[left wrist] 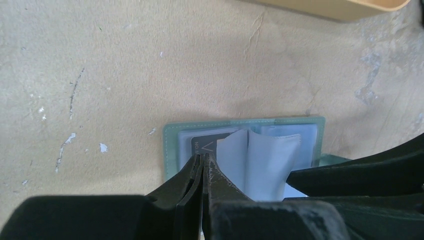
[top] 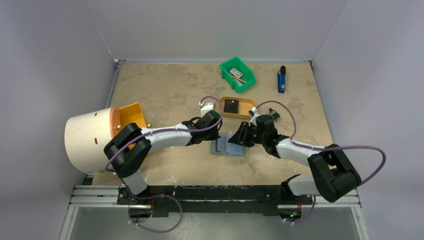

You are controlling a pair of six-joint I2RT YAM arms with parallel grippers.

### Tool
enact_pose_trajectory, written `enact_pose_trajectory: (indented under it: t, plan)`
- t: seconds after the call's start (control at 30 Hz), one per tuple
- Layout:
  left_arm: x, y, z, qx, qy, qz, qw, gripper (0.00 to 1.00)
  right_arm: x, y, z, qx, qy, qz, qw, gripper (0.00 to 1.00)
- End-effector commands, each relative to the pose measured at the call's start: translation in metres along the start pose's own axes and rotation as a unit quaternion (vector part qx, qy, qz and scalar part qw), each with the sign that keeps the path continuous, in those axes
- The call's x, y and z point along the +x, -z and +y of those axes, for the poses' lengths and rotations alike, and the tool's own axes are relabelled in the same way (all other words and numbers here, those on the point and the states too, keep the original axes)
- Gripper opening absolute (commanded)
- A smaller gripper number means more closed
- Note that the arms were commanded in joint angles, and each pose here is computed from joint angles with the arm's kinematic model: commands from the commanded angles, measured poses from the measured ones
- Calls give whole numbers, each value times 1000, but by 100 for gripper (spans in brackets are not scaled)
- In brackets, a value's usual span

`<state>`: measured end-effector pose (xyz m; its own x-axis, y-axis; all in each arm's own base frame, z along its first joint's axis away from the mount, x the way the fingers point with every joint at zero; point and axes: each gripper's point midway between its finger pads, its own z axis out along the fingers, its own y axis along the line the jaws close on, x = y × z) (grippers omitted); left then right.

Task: Put the credit cards into the card holder
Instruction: Turn over the card slot in the card holder.

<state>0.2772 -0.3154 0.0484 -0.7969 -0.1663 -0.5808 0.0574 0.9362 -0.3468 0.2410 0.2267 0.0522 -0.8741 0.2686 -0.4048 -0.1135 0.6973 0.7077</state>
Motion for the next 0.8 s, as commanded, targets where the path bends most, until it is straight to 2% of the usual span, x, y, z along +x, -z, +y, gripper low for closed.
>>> enact_pose_trajectory:
  t: [0.0,0.4,0.5,0.67,0.77]
  plan:
    - [-17,12,0,-3,11,-32,999,0,-12,3,0,15,13,-20,1000,41]
    - [-43,35,-3,2,19,-76,997,0,5,24,-28,87,-5,-15,996,41]
    - [-45,36,-7,9,17,-76,997,0,-8,34,-29,105,11,-47,993,41]
    - [-46,35,-15,27,19,-75,997,0,-24,47,14,35,53,-69,996,42]
    - [-46,34,-15,26,19,-78,996,0,-25,42,44,-20,80,-54,995,42]
